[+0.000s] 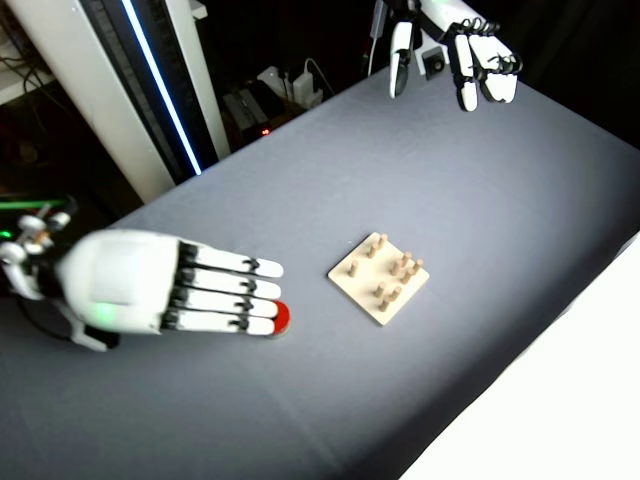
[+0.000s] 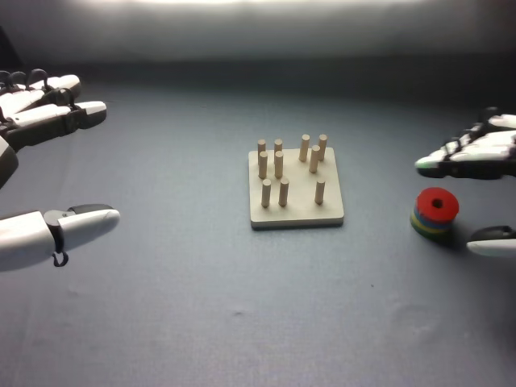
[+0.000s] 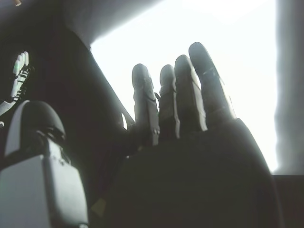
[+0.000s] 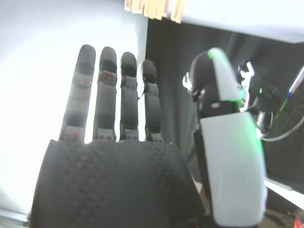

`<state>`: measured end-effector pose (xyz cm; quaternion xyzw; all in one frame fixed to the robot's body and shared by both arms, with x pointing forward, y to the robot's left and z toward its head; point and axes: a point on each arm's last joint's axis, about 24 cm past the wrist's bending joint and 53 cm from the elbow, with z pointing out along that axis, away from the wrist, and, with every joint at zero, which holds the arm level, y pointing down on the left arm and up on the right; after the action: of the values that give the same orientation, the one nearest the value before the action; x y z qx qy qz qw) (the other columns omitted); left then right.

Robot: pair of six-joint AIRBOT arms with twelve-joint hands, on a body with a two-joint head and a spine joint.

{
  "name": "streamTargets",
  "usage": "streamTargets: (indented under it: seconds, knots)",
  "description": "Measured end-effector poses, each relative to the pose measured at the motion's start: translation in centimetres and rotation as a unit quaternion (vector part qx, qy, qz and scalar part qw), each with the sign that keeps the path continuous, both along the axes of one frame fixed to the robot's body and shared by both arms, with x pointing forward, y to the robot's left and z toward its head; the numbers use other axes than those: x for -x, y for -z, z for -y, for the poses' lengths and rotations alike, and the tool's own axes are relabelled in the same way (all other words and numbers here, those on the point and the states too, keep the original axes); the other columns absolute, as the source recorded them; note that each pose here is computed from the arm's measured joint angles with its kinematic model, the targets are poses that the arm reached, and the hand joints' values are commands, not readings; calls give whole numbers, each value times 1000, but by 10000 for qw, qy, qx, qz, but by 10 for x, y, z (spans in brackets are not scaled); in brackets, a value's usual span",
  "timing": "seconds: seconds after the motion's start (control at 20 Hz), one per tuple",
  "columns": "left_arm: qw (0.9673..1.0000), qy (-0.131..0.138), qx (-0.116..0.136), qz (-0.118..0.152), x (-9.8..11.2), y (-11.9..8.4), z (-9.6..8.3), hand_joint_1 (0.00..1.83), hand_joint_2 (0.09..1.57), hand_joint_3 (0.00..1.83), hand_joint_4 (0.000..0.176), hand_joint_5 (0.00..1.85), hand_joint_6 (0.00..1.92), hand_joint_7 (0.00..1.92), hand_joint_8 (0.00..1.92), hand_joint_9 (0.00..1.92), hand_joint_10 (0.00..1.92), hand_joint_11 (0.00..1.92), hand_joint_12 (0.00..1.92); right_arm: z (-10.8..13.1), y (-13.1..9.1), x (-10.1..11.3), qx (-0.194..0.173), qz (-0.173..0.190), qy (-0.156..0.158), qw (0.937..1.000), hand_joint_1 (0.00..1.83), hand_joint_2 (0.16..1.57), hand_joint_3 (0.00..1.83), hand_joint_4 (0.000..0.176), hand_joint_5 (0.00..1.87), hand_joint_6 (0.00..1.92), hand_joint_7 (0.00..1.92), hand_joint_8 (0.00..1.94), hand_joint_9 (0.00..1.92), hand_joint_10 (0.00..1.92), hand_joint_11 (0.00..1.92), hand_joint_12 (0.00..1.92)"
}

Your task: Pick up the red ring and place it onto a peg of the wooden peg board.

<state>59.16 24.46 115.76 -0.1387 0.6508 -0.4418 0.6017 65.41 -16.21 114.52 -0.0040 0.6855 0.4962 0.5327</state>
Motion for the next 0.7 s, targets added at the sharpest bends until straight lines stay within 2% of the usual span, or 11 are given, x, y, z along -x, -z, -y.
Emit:
streamTargets:
  seconds: [0.1, 0.15, 0.3, 0.35, 0.4, 0.45, 0.6, 0.7]
  knots:
    - [10000, 32, -8, -16, 0, 1, 1, 608, 1040, 0, 0, 516, 7, 218, 0, 170, 1, 0, 730, -9, 6, -9, 235, -58, -37, 9997, 929, 1062, 0, 24, 496, 2, 512, 0, 527, 2, 171, 892]
    - [10000, 31, -13, -10, 0, 1, 1, 621, 1042, 0, 0, 533, 5, 217, 0, 168, 0, 0, 698, -15, 10, -12, 363, -64, -88, 9993, 947, 1053, 0, 4, 497, 1, 499, 0, 522, 0, 152, 903]
    - [10000, 10, -3, -15, 0, 1, 0, 623, 1044, 0, 0, 541, 3, 207, 1, 151, 1, 0, 639, -27, 18, -24, 771, -62, -144, 9969, 951, 1050, 0, 0, 485, 0, 442, 0, 467, 0, 93, 922]
    - [10000, 17, -5, -14, 0, 1, 0, 602, 1038, 0, 0, 553, 3, 218, 3, 162, 4, 0, 706, -26, 20, -29, 891, -82, -110, 9959, 939, 1060, 0, 0, 476, 0, 443, 0, 473, 1, 75, 993]
    - [10000, 19, -4, -14, 0, 1, 0, 607, 1038, 0, 0, 555, 3, 219, 2, 164, 4, 0, 722, -26, 23, -31, 971, -104, -92, 9952, 887, 1076, 1, 0, 461, 0, 468, 2, 486, 3, 14, 1144]
    - [10000, 16, 6, -18, 0, 1, 0, 612, 1036, 0, 0, 558, 1, 217, 1, 160, 1, 0, 701, -26, 23, -34, 1024, -109, -74, 9947, 918, 1077, 0, 0, 467, 3, 477, 3, 503, 9, 33, 1185]
    - [10000, 15, 1, -12, -1, 1, 0, 623, 1019, 0, 0, 567, 1, 229, 2, 175, 4, 0, 722, -24, 32, -37, 1203, -195, -30, 9925, 1000, 1072, 0, 0, 472, 1, 458, 1, 504, 4, 5, 1225]
    - [10000, 30, -2, -7, -1, 0, 0, 645, 1018, 0, 0, 555, 0, 224, 4, 162, 7, 0, 697, -23, 36, -39, 1266, -235, 5, 9917, 1021, 1067, 0, 0, 491, 5, 497, 10, 552, 15, 60, 1203]
